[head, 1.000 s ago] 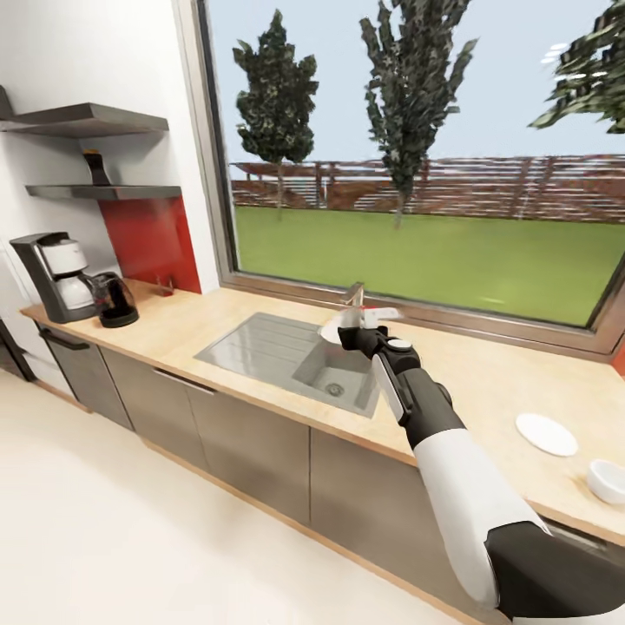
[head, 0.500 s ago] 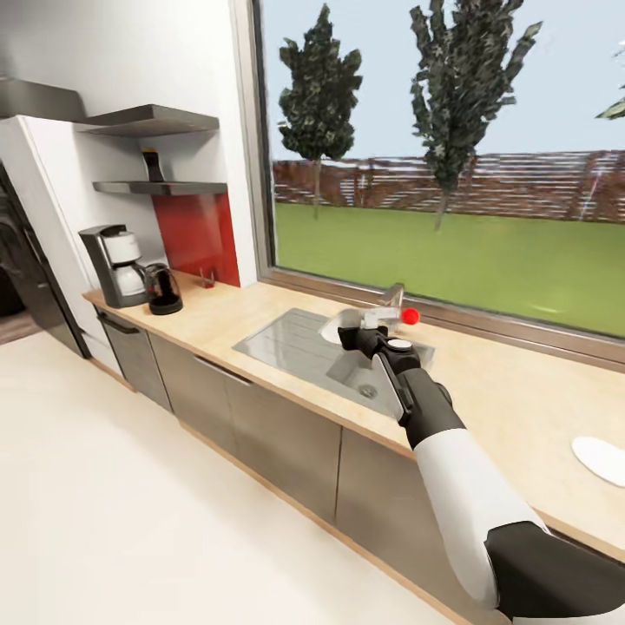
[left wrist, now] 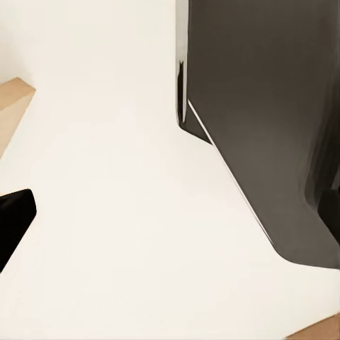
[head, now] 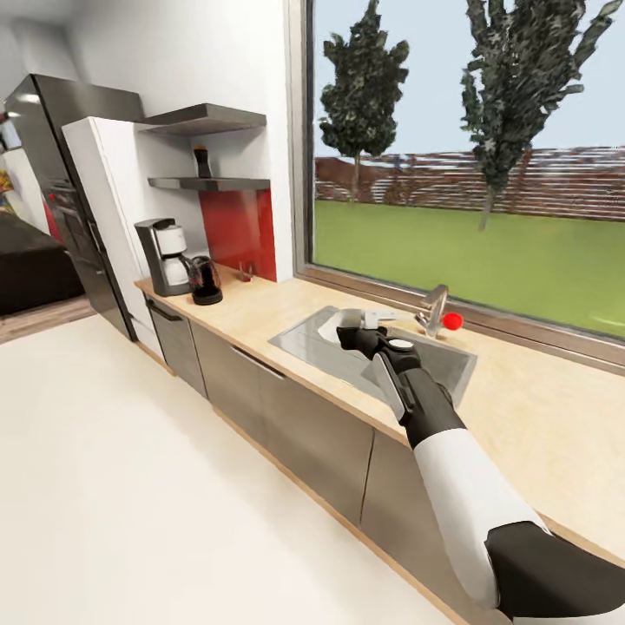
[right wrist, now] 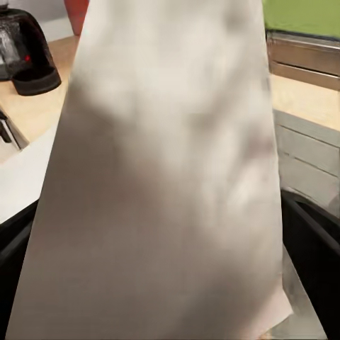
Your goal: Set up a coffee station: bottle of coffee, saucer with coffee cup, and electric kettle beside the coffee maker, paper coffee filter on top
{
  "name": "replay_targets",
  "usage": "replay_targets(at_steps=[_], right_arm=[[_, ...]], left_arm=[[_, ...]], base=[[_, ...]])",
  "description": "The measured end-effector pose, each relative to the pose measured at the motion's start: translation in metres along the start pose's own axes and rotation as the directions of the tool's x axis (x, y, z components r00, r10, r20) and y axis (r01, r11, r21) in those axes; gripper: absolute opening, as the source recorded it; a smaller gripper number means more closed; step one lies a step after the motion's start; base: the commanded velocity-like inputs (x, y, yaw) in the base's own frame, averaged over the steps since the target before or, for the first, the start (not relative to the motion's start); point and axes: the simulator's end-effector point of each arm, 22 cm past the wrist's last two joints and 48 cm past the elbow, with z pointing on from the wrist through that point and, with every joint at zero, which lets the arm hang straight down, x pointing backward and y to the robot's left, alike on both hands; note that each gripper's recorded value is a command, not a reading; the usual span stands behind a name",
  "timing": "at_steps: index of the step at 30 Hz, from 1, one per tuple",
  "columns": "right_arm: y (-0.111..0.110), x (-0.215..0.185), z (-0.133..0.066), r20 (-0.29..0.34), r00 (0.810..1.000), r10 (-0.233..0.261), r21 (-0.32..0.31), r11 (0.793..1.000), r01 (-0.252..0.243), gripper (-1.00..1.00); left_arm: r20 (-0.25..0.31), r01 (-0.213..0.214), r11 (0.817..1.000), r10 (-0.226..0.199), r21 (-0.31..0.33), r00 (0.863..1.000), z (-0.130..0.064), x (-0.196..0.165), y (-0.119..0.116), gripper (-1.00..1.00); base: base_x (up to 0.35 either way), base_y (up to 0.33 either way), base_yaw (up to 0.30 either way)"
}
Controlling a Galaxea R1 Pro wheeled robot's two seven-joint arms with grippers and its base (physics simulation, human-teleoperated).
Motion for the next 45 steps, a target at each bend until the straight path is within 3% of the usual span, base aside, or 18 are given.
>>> replay_targets(at_steps=[9, 45], right_arm=[[0.003, 0.039, 0.009, -0.082, 0.997, 0.007, -0.006, 1.0, -0.007, -1.0], [0.0, 0.078, 0.019, -0.152, 0.988, 0.018, -0.002, 1.0, -0.019, -1.0]], left_arm=[[-0.005, -0.003, 1.0, 0.003, 0.0, 1.0, 0.0, 0.002, 0.0, 1.0], [-0.029, -0.007, 1.0, 0.007, 0.002, 1.0, -0.001, 0.011, -0.001, 1.0]], base=[[0.0, 0.0, 0.275], [0.0, 0.0, 0.275]])
